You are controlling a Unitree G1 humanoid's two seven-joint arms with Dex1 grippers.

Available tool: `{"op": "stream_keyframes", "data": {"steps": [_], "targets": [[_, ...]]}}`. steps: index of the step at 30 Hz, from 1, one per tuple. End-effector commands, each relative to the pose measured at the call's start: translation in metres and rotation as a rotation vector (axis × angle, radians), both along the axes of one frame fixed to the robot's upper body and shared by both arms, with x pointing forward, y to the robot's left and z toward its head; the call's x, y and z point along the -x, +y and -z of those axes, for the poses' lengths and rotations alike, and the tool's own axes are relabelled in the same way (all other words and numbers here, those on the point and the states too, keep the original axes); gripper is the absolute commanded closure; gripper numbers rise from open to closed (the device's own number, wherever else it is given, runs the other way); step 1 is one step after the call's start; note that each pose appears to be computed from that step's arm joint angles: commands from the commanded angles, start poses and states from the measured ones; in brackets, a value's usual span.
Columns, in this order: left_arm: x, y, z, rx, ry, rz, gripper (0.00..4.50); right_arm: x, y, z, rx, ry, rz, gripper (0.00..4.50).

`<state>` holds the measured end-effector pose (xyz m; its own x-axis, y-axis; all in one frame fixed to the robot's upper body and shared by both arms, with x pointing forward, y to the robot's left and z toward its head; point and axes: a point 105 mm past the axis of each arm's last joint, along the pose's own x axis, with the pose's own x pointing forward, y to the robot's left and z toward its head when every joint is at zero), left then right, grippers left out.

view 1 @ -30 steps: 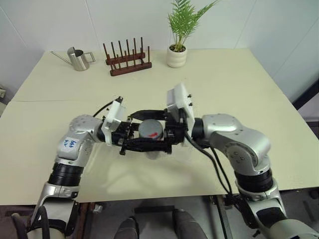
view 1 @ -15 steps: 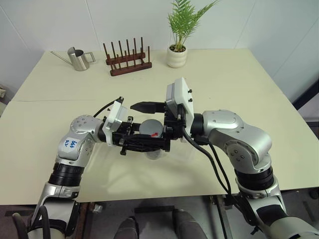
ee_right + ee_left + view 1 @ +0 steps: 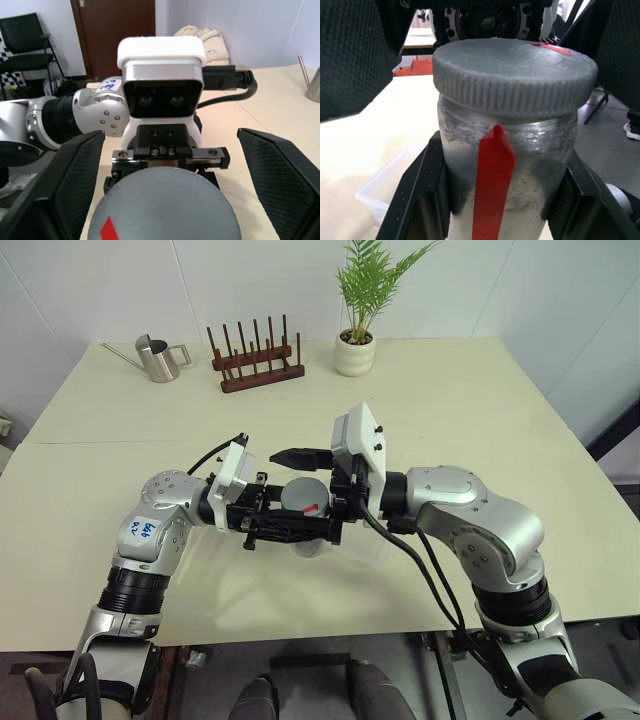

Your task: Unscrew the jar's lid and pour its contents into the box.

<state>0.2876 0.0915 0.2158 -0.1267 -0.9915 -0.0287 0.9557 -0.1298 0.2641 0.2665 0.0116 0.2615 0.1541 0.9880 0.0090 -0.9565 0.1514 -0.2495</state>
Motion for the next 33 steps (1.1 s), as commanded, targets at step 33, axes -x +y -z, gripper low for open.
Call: {"op": "stream_keyframes", "data": {"steps": [33], "targets": [[-0.005,0.012,-0.011,0.01,-0.054,-0.058,2.57,-0.029,-0.061,-0.016,0.013,-0.075,0.258,0.03]]}}
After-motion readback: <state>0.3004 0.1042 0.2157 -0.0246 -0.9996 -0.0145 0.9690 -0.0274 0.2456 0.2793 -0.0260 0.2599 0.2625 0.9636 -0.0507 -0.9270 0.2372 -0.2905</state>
